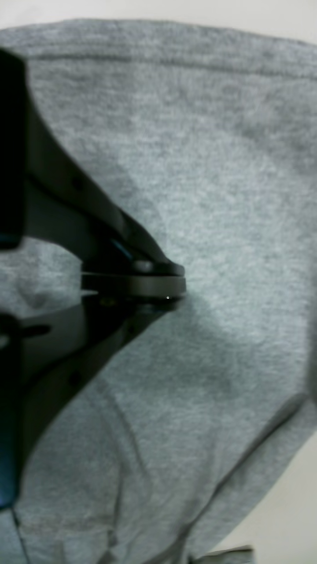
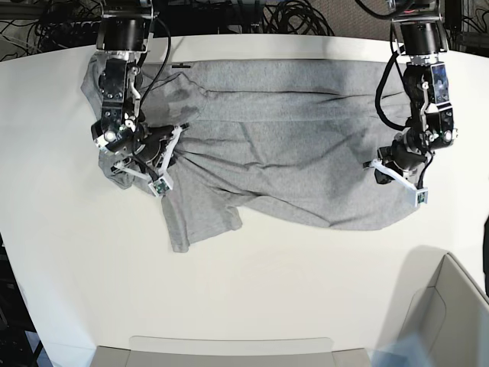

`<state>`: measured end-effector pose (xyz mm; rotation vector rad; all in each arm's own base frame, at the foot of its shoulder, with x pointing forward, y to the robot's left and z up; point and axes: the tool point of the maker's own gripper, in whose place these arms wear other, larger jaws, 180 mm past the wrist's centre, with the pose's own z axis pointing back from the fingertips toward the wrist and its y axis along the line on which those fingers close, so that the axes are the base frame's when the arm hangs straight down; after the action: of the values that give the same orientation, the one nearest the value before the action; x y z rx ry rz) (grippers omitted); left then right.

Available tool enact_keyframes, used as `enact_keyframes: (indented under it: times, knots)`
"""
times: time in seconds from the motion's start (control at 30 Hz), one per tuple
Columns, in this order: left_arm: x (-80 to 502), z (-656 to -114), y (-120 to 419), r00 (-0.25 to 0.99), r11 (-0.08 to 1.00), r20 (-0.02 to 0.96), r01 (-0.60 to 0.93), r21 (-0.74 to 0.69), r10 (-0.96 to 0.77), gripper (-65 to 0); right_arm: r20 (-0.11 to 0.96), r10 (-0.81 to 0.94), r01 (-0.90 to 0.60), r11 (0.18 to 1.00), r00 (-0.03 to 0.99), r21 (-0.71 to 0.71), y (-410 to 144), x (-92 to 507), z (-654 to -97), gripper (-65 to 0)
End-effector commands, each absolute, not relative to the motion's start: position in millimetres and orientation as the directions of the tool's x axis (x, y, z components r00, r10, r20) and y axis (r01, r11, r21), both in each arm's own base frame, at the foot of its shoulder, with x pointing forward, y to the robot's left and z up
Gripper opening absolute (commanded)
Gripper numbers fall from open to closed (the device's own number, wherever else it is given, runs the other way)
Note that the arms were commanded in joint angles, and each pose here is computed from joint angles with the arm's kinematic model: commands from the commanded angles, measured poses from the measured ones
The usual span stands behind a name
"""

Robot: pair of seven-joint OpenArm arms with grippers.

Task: Fold the T-shirt properly
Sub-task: 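Grasp the shirt body near the sleeve with the right gripper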

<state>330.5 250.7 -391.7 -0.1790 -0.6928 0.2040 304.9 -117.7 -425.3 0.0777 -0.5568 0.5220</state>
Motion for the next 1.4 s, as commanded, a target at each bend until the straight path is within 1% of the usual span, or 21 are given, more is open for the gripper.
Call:
enact_keyframes:
  times: [0.0,0.07,0.17,0.23,0.3,0.43,0.47,0.5,0.53,0.6,0.73,0.8,0.9,1.07,1.2,1.27,1.37]
  knots:
    - [342.4,-375.7,255.2,0.717,0.968,0.655,-0.113,-0.225,0.236,-65.0,0.453,0.487,-0.503,0.859,0.747,-0.095,-126.5,295.2,-430.1,-65.0]
    - [343.7,-375.2,253.4,0.717,0.968,0.657,-0.107,-0.225,0.232,-65.0,0.481,0.489,-0.499,0.858,0.727,-0.118,-126.3,302.8,-417.9,-65.0]
    - [345.0,-374.3,252.4,0.715,0.968,0.660,-0.105,-0.227,0.232,-65.0,0.559,0.487,-0.483,0.859,0.672,-0.168,-122.4,328.9,-383.7,-65.0]
    - [344.8,-374.8,252.5,0.716,0.968,0.659,-0.106,-0.227,0.232,-65.0,0.605,0.487,-0.466,0.860,0.630,-0.206,-123.0,346.4,-359.3,-63.0]
    - [345.0,-374.6,252.4,0.715,0.968,0.660,-0.104,-0.227,0.231,-65.0,0.645,0.485,-0.449,0.862,0.590,-0.236,-122.8,361.6,-336.9,-58.2]
    - [345.0,-374.6,252.4,0.715,0.968,0.660,-0.104,-0.227,0.231,-65.0,0.700,0.492,-0.424,0.858,0.517,-0.291,-125.0,394.2,-296.3,-42.7]
    - [345.0,-374.6,252.4,0.715,0.968,0.660,-0.104,-0.227,0.231,-65.0,0.705,0.490,-0.421,0.859,0.513,-0.291,-125.2,401.2,-292.5,-39.4]
    - [345.0,-374.6,252.4,0.715,0.968,0.660,-0.104,-0.227,0.231,-65.0,0.711,0.487,-0.420,0.860,0.507,-0.290,-124.9,409.8,-288.9,-37.1]
    - [345.0,-374.6,252.4,0.715,0.968,0.660,-0.104,-0.227,0.231,-65.0,0.710,0.485,-0.420,0.861,0.510,-0.286,-126.1,417.3,-287.7,-36.1]
    - [345.0,-374.6,252.4,0.715,0.968,0.660,-0.104,-0.227,0.231,-65.0,0.706,0.462,-0.420,0.872,0.537,-0.251,-131.2,434.1,-291.4,-36.0]
    - [345.0,-374.8,251.8,0.715,0.968,0.660,-0.104,-0.228,0.232,-65.0,0.750,0.224,-0.308,0.951,0.622,-0.028,-166.2,461.9,-297.3,-36.0]
    - [345.0,-374.8,251.8,0.715,0.968,0.660,-0.104,-0.228,0.232,-65.0,0.733,0.140,-0.263,0.963,0.666,0.055,-184.3,466.9,-308.5,-36.0]
    - [344.3,-376.7,252.3,0.718,0.967,0.655,-0.107,-0.229,0.235,-65.0,0.689,0.081,-0.254,0.955,0.721,0.154,-187.1,468.9,-336.9,-36.0]
    - [338.6,-390.6,255.3,0.738,0.962,0.624,-0.133,-0.237,0.255,-65.0,0.654,0.003,-0.236,0.934,0.756,0.269,-180.0,462.1,-370.3,-36.0]
    - [336.0,-400.4,257.8,0.753,0.958,0.600,-0.152,-0.243,0.272,-65.0,0.634,0.055,-0.321,0.894,0.771,0.313,-165.4,452.5,-384.1,-36.0]
    - [340.8,-397.1,258.1,0.746,0.957,0.607,-0.152,-0.245,0.274,-65.0,0.619,0.054,-0.325,0.884,0.784,0.335,-160.1,450.6,-389.0,-36.0]
    - [341.8,-396.7,257.8,0.746,0.958,0.607,-0.150,-0.246,0.273,-65.0,0.628,0.021,-0.319,0.874,0.778,0.366,-153.9,454.0,-391.6,-36.0]
